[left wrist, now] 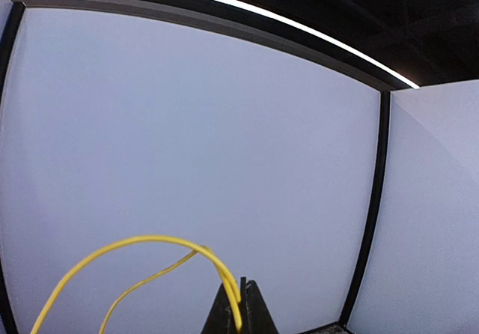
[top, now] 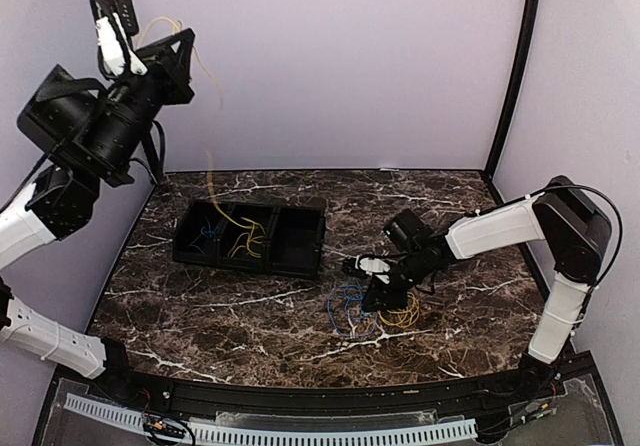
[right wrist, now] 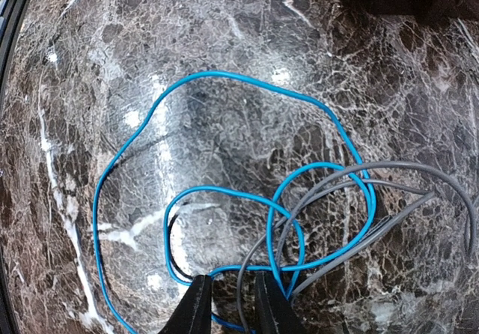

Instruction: Untangle the cables

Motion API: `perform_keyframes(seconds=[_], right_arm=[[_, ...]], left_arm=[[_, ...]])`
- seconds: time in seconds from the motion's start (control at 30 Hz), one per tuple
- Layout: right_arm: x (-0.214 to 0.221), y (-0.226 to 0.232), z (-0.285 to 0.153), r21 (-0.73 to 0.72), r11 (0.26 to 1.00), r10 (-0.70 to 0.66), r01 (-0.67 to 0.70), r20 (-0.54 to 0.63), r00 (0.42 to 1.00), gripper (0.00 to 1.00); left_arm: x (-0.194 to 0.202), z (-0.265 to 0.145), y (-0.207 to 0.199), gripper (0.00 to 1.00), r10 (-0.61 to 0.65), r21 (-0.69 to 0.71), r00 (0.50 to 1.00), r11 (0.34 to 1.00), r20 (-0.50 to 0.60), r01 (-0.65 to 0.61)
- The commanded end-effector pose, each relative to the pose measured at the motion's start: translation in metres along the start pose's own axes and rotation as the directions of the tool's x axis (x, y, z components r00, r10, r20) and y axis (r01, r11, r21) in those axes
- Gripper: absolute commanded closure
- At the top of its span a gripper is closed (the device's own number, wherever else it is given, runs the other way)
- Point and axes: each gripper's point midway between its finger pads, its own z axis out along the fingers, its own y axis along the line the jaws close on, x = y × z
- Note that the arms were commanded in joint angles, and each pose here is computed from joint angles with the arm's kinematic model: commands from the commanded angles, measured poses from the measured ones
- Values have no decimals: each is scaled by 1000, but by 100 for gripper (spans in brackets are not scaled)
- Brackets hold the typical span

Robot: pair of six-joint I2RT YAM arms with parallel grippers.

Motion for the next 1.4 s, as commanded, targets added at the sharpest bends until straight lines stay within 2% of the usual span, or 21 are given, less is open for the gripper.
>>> perform_keyframes(seconds=[0.0, 0.17, 0.2, 0.33, 0.5, 0.6, 0.77, 0.8, 0.87, 0.9, 0.93, 0.97, 1.03, 1.1, 1.37], right_arm=[[10, 0, 4, 7, 1000, 18, -17, -46, 999, 77], [-1, 0, -6, 10, 1000, 14, -14, -24, 1000, 74], [-20, 1, -22, 17, 1000, -1, 1, 6, 1000, 65], [-61, -2, -69, 92, 994, -63, 55, 87, 994, 46], [-89, 6, -123, 84, 993, -95, 82, 162, 982, 33], [-99, 9, -151, 92, 993, -96, 77, 215, 972, 28], [-104, -4, -200, 213, 977, -70, -4, 342, 937, 23], [-102, -7, -208, 229, 973, -62, -28, 377, 924, 19], [-88, -11, -214, 257, 964, -43, -73, 418, 908, 3], [-83, -15, -217, 276, 957, -38, -93, 435, 899, 2], [-77, -16, -220, 290, 950, -35, -111, 453, 891, 1], [-72, -17, -223, 300, 946, -33, -126, 472, 881, 1], [-61, -17, -227, 301, 941, -26, -152, 514, 858, 1], [-50, -15, -226, 288, 944, -25, -160, 546, 837, 1], [-27, -26, -224, 354, 921, -52, -161, 523, 851, 1]], left_arm=[[-76, -10, 41, 100, 148, -139, 987, 981, 65, -138], [-104, -20, 58, 100, 146, -182, 985, 975, 87, -128], [-94, -21, 59, 100, 163, -185, 985, 971, 52, -151], [-61, -21, 59, 100, 233, -179, 970, 954, -66, -241], [-1, -24, 63, 100, 296, -153, 919, 927, -260, -342], [27, -26, 66, 100, 250, -125, 913, 945, -322, -302], [79, -19, 84, 100, 200, -95, 857, 956, -475, -276], [86, -14, 81, 100, 166, -88, 855, 967, -492, -238], [100, -6, 89, 100, 134, -99, 831, 970, -540, -220], [118, -2, 95, 100, 129, -88, 795, 971, -593, -224], [113, 4, 98, 100, 94, -103, 799, 976, -593, -192], [131, 8, 106, 100, 77, -95, 760, 979, -645, -180], [140, 16, 115, 100, 30, -99, 737, 986, -676, -131], [145, 22, 123, 100, 0, -109, 729, 989, -685, -103], [160, 39, 139, 100, -58, -139, 738, 989, -672, -49]])
